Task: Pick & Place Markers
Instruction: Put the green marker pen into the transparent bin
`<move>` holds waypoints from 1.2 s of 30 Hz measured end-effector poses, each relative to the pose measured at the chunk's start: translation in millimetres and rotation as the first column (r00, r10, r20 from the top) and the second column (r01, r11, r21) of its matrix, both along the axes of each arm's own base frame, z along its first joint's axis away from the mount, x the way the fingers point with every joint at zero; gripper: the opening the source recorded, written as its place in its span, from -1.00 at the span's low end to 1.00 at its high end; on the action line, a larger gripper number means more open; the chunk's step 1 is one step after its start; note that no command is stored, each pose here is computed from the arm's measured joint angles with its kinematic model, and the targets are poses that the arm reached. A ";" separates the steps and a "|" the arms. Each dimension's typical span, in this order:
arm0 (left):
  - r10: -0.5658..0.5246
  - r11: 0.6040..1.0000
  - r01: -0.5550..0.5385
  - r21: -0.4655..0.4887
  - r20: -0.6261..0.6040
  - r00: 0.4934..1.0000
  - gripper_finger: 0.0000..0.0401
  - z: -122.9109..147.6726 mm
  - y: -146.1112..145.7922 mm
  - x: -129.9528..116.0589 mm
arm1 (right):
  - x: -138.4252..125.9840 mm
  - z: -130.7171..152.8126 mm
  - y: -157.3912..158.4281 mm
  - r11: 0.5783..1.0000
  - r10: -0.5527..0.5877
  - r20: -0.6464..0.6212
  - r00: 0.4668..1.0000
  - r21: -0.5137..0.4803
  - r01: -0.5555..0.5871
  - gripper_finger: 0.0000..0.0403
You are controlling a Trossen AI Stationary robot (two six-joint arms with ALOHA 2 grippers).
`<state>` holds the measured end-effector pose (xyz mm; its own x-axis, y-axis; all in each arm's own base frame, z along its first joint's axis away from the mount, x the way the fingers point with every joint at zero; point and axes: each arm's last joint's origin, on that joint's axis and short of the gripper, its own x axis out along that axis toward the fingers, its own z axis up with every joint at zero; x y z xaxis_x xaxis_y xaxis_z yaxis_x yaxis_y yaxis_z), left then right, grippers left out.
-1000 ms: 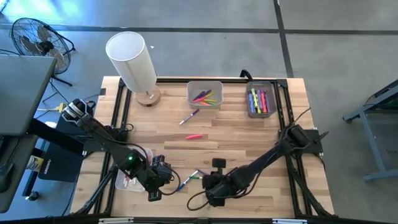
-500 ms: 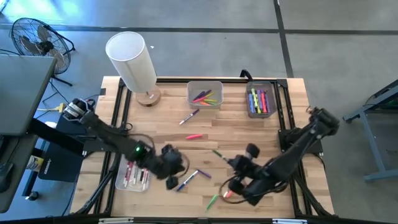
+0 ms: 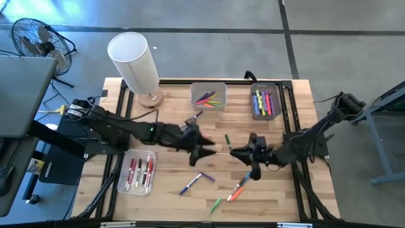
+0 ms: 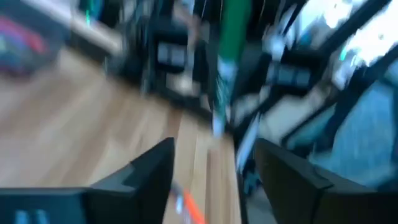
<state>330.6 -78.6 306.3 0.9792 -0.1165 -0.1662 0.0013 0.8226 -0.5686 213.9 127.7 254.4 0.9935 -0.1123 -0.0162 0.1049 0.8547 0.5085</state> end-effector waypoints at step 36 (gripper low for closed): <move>0.265 0.962 -0.274 -0.001 0.248 0.932 0.17 22.7 30.0 7.3 | 40.3 25.7 -64.9 0.991 0.070 0.022 0.997 0.110 -0.072 -0.87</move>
